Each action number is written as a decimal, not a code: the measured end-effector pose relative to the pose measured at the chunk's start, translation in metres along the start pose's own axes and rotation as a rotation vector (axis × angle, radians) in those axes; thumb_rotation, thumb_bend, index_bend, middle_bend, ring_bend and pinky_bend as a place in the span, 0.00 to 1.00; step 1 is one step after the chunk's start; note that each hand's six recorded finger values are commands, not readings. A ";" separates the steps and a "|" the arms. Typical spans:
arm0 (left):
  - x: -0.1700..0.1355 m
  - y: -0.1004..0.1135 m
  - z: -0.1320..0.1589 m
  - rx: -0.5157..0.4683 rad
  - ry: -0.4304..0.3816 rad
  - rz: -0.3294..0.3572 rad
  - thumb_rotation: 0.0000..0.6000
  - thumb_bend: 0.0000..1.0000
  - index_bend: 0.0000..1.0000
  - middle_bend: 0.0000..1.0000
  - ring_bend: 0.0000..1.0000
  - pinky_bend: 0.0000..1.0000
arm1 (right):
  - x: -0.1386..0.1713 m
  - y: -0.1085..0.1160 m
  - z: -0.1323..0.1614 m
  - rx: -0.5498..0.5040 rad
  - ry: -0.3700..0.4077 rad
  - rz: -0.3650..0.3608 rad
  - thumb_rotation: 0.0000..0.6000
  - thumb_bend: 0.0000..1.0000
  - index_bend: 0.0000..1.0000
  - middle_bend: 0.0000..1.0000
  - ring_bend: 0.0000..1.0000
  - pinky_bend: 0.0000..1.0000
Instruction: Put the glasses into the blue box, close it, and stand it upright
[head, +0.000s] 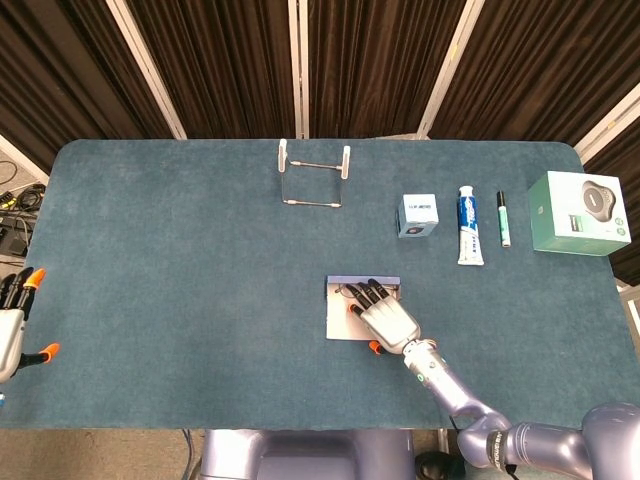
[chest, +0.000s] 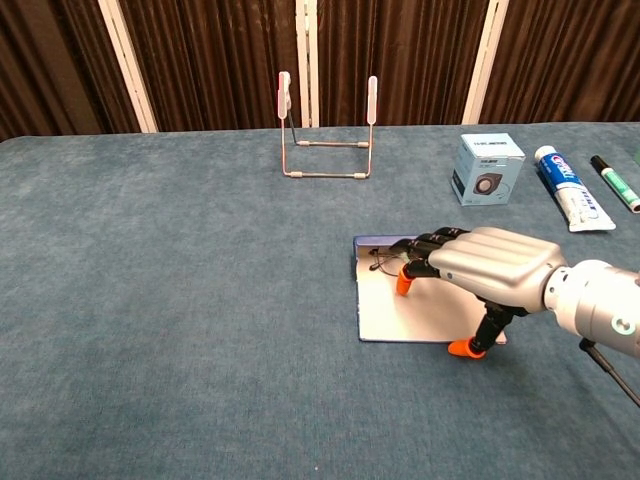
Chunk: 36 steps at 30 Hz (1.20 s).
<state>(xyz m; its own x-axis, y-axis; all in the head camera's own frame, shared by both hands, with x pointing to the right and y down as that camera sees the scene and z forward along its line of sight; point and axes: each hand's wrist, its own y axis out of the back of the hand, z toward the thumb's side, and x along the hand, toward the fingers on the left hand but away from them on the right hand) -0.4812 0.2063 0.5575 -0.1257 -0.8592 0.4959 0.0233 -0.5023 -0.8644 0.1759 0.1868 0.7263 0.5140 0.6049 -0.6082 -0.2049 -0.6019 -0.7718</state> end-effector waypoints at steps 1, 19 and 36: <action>0.000 0.000 0.000 0.001 0.000 0.000 1.00 0.00 0.00 0.00 0.00 0.00 | 0.000 -0.001 0.000 0.002 -0.001 0.001 1.00 0.14 0.29 0.00 0.00 0.00; 0.002 -0.003 0.000 0.006 0.005 -0.007 1.00 0.00 0.00 0.00 0.00 0.00 | -0.001 -0.001 -0.004 -0.014 -0.002 -0.008 1.00 0.34 0.35 0.00 0.00 0.00; 0.002 -0.004 0.000 0.008 0.005 -0.009 1.00 0.00 0.00 0.00 0.00 0.00 | -0.008 0.015 -0.010 -0.061 -0.030 -0.066 1.00 0.41 0.44 0.00 0.00 0.00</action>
<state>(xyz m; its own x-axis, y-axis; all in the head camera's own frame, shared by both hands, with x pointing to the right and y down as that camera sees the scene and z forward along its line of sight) -0.4813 0.2062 0.5616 -0.1312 -0.8540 0.5034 0.0305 -0.5110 -0.8590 0.1771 0.1673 0.7220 0.4995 0.6593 -0.5620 -0.1194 -0.5902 -0.7984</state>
